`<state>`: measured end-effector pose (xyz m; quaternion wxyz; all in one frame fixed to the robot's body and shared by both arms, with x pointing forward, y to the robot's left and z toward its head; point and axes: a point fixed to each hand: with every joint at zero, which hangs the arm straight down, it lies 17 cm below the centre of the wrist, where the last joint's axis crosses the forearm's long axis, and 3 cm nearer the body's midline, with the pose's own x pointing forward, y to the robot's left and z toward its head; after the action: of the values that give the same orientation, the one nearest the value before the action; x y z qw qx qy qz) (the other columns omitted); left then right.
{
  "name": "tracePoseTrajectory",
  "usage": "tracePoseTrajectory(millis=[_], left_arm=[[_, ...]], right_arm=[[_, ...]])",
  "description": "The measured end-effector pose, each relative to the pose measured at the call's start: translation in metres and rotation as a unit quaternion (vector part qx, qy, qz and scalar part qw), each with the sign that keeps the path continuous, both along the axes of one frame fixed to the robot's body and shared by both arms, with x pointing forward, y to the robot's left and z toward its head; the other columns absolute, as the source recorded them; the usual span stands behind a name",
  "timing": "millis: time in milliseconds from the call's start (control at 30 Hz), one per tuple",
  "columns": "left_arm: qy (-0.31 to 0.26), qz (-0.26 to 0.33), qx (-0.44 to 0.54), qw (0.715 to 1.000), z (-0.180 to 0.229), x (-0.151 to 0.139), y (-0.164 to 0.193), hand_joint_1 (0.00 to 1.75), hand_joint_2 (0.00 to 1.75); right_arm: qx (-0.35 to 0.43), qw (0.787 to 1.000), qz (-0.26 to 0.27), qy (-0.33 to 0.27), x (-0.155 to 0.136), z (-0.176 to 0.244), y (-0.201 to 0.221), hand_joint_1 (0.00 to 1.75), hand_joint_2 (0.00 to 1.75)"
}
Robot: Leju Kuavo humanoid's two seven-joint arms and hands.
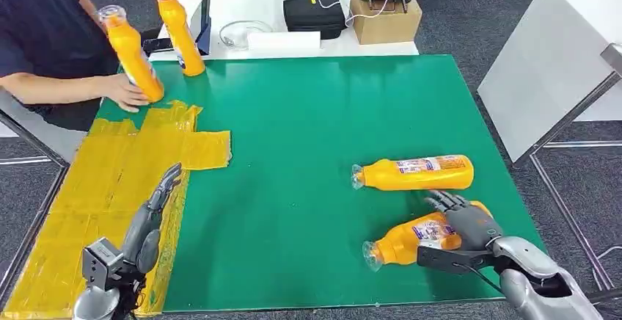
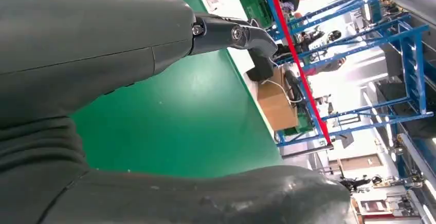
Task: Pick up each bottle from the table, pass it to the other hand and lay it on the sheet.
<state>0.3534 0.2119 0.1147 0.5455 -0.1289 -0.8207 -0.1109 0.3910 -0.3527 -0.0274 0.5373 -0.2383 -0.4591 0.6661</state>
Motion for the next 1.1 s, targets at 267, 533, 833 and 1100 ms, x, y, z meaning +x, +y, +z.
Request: tracePoseTrajectory(millis=[267, 533, 833, 1100], left_arm=[[0.002, 0.0, 0.0, 1.0, -0.001, 0.0, 0.0, 0.0, 0.0], [0.002, 0.0, 0.0, 1.0, -0.002, 0.0, 0.0, 0.0, 0.0], [-0.001, 0.0, -0.008, 1.0, 0.002, 0.011, 0.0, 0.0, 0.0], [0.012, -0.014, -0.032, 0.999, -0.002, 0.016, -0.007, 0.0, 0.0]], right_arm=[[-0.001, 1.0, 0.0, 0.002, 0.001, -0.001, 0.001, 0.0, 1.75], [-0.001, 1.0, 0.001, 0.003, 0.001, -0.002, 0.001, 0.0, 1.75], [-0.009, 0.995, -0.004, 0.098, -0.028, -0.017, -0.033, 1.75, 1.75], [0.05, 0.996, 0.002, 0.069, -0.025, 0.004, -0.017, 1.75, 1.75]])
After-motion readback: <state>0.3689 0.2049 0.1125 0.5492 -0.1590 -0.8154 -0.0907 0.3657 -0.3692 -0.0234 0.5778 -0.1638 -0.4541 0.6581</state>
